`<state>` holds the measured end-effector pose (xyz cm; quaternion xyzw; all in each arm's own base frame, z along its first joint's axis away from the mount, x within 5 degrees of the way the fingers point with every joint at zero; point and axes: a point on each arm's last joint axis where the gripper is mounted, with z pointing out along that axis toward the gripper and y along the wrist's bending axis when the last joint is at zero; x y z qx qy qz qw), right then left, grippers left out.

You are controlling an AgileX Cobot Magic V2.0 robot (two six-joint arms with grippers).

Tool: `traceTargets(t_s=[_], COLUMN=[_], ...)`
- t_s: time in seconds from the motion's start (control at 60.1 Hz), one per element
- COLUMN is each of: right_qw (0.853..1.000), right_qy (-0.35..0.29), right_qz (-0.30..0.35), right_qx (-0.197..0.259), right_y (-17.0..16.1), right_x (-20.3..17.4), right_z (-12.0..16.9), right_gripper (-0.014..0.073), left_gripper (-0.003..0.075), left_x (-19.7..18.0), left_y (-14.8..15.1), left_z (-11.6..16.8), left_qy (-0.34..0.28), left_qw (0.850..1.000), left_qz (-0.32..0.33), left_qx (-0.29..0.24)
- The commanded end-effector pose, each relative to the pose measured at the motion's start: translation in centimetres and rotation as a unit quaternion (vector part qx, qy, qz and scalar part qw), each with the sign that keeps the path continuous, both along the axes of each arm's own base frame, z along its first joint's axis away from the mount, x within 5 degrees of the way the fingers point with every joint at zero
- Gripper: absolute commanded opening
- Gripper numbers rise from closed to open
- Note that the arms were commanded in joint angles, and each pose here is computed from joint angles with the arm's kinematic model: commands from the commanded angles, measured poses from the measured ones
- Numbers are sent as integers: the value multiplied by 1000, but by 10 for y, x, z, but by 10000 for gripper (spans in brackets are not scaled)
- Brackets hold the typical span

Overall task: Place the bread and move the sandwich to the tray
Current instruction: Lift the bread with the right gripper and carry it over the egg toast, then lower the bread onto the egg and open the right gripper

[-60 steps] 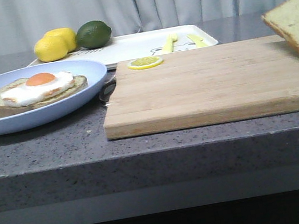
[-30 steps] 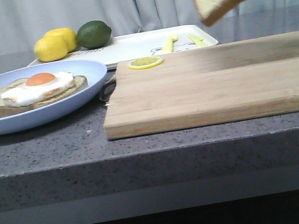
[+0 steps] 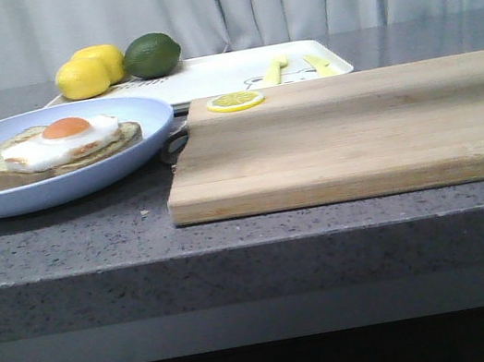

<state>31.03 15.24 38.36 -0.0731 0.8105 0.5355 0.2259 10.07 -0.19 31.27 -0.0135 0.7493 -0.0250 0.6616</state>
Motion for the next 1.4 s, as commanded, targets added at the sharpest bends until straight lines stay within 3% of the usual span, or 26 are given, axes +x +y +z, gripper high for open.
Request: traceTargets(t_s=[0.0,0.15,0.366,0.599,0.799,0.949,1.115,1.248,1.381], right_qw=[998,994,987,985,982,982,983,984,984], right_qy=[-5,37,78,99,123,124,128,130,134], right_qz=[-10,-50,-110,-122,-137,-137,-119,-112,-103], right_qx=[62,90,84,67,47,47,48,48,53], right_y=[22,53,82,83,79,79,81,81,75], right_x=[1,20,41,44,40,40,37,36,38], right_z=[12,-14,-54,-75,-96,-96,-96,-96,-94], right_gripper=[-83,-83,-83,-78,-24,65,261,369,375], left_gripper=[628,628,628,627,628,628,628,628,628], left_x=[1,1,1,1,1,1,1,1,1], left_y=[0,0,0,0,0,0,0,0,0], left_z=[18,18,18,18,18,18,18,18,18], left_qy=[-53,-53,-53,-53,-53,-53,-53,-53,-53], left_qw=[999,999,999,999,999,999,999,999,999], left_qz=[-1,-1,-1,-1,-1,-1,-1,-1,-1], left_qx=[-5,-5,-5,-5,-5,-5,-5,-5,-5])
